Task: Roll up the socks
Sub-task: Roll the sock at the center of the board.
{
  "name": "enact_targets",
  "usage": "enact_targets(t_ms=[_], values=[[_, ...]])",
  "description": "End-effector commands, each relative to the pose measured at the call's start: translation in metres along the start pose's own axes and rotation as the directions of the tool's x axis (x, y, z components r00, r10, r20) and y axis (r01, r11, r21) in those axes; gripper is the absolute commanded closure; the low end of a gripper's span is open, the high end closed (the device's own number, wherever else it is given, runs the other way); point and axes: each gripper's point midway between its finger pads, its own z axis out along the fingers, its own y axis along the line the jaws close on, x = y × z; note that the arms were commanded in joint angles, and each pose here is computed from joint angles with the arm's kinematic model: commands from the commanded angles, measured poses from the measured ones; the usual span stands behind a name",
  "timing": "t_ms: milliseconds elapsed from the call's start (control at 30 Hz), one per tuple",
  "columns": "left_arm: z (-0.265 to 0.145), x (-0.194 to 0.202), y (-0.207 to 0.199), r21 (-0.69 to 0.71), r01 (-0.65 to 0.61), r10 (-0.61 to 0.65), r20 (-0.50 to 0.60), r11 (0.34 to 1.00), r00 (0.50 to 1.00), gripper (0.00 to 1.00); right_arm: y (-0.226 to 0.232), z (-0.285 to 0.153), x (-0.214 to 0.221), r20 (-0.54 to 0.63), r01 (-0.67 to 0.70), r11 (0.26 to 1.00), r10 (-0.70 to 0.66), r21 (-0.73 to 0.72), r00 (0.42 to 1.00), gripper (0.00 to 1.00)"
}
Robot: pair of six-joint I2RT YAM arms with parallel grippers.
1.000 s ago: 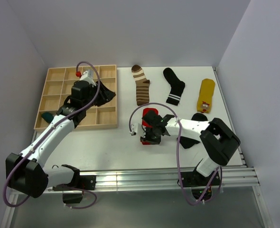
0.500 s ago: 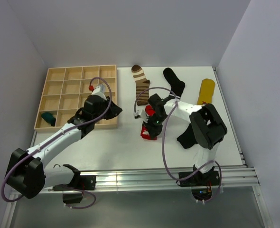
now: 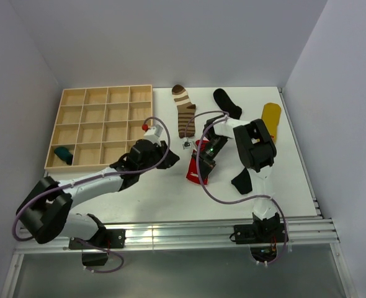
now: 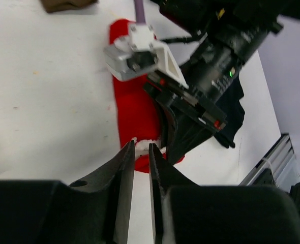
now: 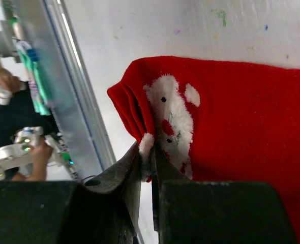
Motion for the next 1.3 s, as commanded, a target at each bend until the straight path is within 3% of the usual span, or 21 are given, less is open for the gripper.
enact_targets(t_ms=[0,433,867,1267], values=[[0.012,0.008,-0.031,0.143,-0.100,0.100,0.011,0.985,0.995,0.76,0.021,-0.012,-0.007,0.046,-0.024,0.995,0.029,-0.097,0.999,0.85],[0.045,0.064,-0.057,0.350,-0.165,0.217,-0.113,0.922,0.970,0.59,0.010,-0.011,0.001,0.046,-0.121,0.982,0.129,-0.145,0.991,0.85],[0.068,0.088,-0.039,0.358,-0.246,0.312,-0.140,0.901,0.940,0.54,0.005,-0.011,0.010,0.033,-0.159,0.975,0.167,-0.157,0.985,0.86],[0.077,0.084,-0.023,0.298,-0.345,0.394,-0.124,0.890,0.911,0.51,0.002,-0.010,0.014,0.025,-0.171,0.973,0.177,-0.157,0.984,0.86]])
